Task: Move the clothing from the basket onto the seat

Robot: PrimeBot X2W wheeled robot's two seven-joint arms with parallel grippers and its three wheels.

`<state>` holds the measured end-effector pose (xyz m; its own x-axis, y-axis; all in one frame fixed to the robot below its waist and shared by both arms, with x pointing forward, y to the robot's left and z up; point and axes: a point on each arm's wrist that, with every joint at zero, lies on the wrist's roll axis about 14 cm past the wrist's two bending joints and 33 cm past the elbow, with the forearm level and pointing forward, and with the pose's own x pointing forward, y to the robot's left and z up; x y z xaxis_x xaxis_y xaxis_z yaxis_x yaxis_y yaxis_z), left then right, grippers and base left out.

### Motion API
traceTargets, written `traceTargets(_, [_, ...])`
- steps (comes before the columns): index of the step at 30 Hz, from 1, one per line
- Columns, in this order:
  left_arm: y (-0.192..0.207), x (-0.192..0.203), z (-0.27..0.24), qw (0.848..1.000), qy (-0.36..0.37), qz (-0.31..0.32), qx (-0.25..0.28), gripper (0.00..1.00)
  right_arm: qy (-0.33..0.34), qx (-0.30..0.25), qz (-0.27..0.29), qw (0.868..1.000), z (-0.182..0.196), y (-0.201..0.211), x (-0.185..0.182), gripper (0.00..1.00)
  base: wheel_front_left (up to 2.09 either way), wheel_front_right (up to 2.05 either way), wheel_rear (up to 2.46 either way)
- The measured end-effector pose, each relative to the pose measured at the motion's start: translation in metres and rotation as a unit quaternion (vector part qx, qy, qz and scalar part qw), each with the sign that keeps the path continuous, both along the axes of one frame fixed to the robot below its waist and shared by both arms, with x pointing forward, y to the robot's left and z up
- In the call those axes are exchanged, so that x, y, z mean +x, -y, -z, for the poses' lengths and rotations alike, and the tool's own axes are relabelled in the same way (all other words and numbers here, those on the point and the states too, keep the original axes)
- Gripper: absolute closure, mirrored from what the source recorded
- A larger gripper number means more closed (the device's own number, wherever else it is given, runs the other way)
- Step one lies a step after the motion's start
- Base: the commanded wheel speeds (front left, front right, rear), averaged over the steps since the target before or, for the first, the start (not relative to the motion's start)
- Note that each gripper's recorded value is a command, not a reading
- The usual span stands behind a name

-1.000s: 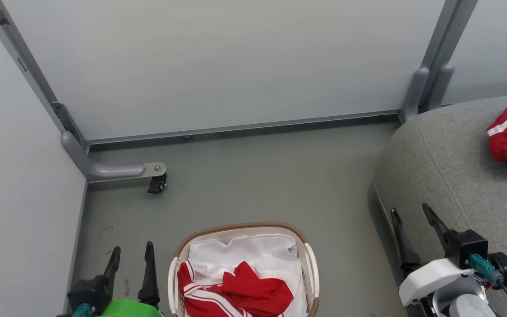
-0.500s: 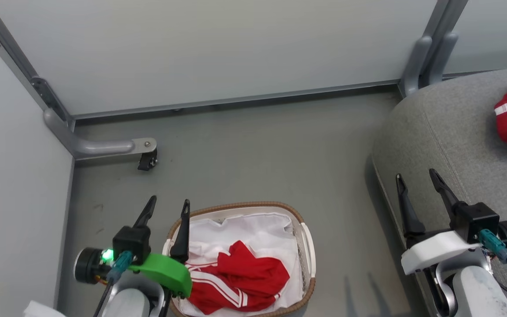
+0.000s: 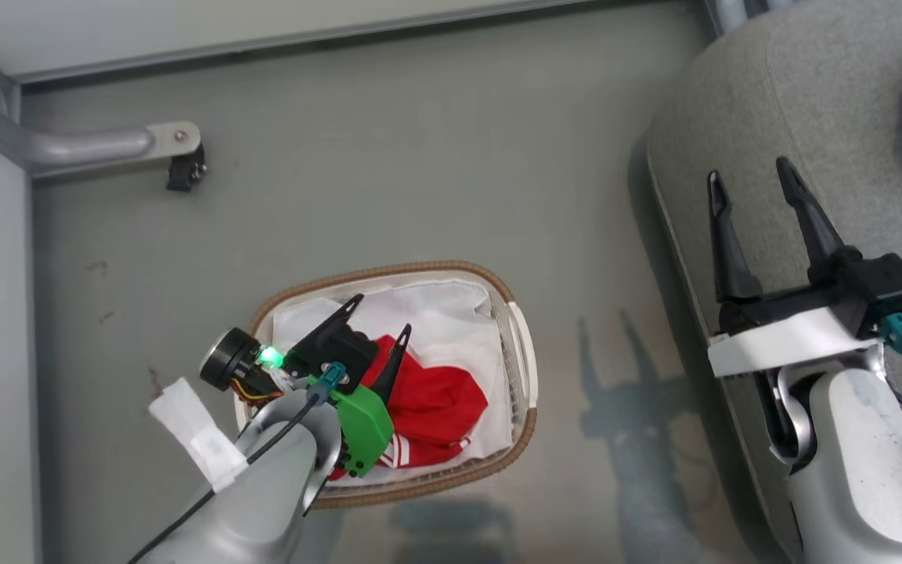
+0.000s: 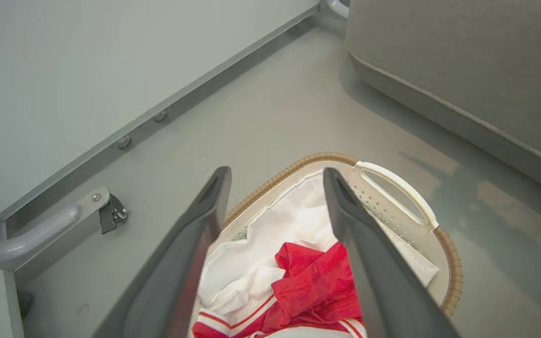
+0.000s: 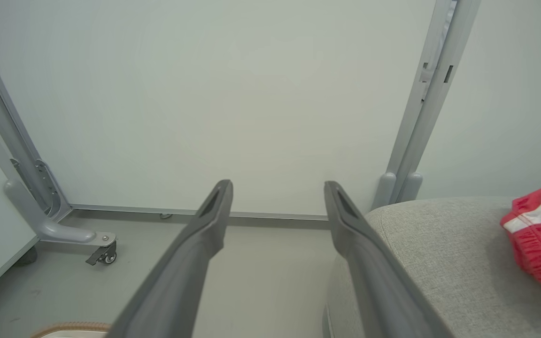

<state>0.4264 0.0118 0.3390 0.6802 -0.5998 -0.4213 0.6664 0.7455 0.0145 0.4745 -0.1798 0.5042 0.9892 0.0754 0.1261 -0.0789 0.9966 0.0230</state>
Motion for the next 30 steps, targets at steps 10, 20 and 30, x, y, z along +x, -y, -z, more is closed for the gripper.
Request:
traceTargets(10, [0.001, -0.029, 0.117, 0.978, -0.130, 0.119, 0.114, 0.00, -0.055, 0.006, 0.011, 0.998, 0.060, 0.012, 0.025, 0.00, 0.00, 0.00, 0.00])
traceTargets(20, [0.009, -0.052, 0.188, 0.954, -0.204, 0.176, 0.133, 0.00, -0.097, 0.000, 0.025, 0.995, 0.107, 0.026, 0.034, 0.00, 0.00, 0.00, 0.00])
traceTargets(30, [0.007, -0.052, 0.235, 0.941, -0.247, 0.183, 0.145, 0.00, -0.132, -0.009, 0.031, 0.991, 0.144, 0.035, 0.037, 0.00, 0.00, 0.00, 0.00])
